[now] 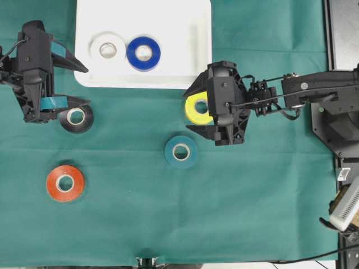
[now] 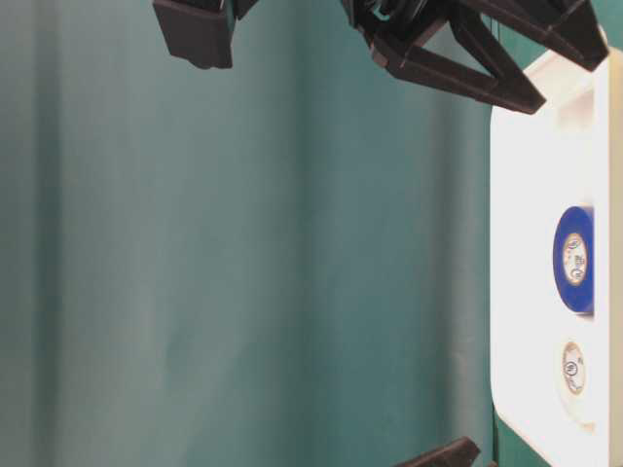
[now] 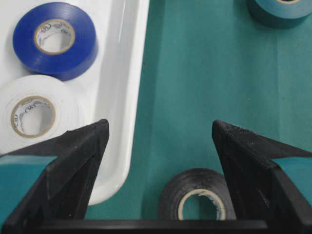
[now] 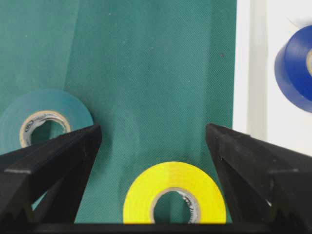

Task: Put the tape alternately from left to right into the white case.
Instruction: 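Move the right gripper to the teal roll and grasp its hole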

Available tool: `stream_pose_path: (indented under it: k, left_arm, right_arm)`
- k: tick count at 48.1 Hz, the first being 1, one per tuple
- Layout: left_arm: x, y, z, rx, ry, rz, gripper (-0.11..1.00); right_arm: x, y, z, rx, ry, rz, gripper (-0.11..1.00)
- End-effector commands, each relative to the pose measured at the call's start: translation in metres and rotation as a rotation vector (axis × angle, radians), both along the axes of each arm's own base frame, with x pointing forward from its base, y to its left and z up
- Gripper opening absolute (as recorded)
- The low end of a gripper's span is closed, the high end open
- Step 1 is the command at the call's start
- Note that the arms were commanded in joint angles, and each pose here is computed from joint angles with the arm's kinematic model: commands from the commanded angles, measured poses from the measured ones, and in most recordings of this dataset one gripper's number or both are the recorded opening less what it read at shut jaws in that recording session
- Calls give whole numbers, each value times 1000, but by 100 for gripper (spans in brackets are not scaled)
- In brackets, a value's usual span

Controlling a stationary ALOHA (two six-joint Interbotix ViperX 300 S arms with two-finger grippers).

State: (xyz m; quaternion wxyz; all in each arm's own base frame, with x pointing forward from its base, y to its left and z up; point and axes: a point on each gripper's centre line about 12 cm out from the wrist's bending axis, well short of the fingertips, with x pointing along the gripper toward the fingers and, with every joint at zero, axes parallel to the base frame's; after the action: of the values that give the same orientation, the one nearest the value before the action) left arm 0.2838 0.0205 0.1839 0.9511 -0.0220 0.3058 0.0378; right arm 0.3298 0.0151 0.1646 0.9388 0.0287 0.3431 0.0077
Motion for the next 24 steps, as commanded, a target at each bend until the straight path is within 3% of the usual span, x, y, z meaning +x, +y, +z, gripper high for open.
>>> stream_pose_path:
  k: [1, 10, 24]
  left_arm:
    - [2, -2, 7, 3, -27, -10, 85]
    - [2, -6, 8, 5, -32, -23, 85]
    - [2, -7, 7, 4, -30, -28, 85]
  right_arm:
    - [1, 7, 5, 4, -20, 19, 71]
    - [0, 23, 6, 8, -22, 65, 71]
    - [-5, 44, 3, 62, -5, 86, 71]
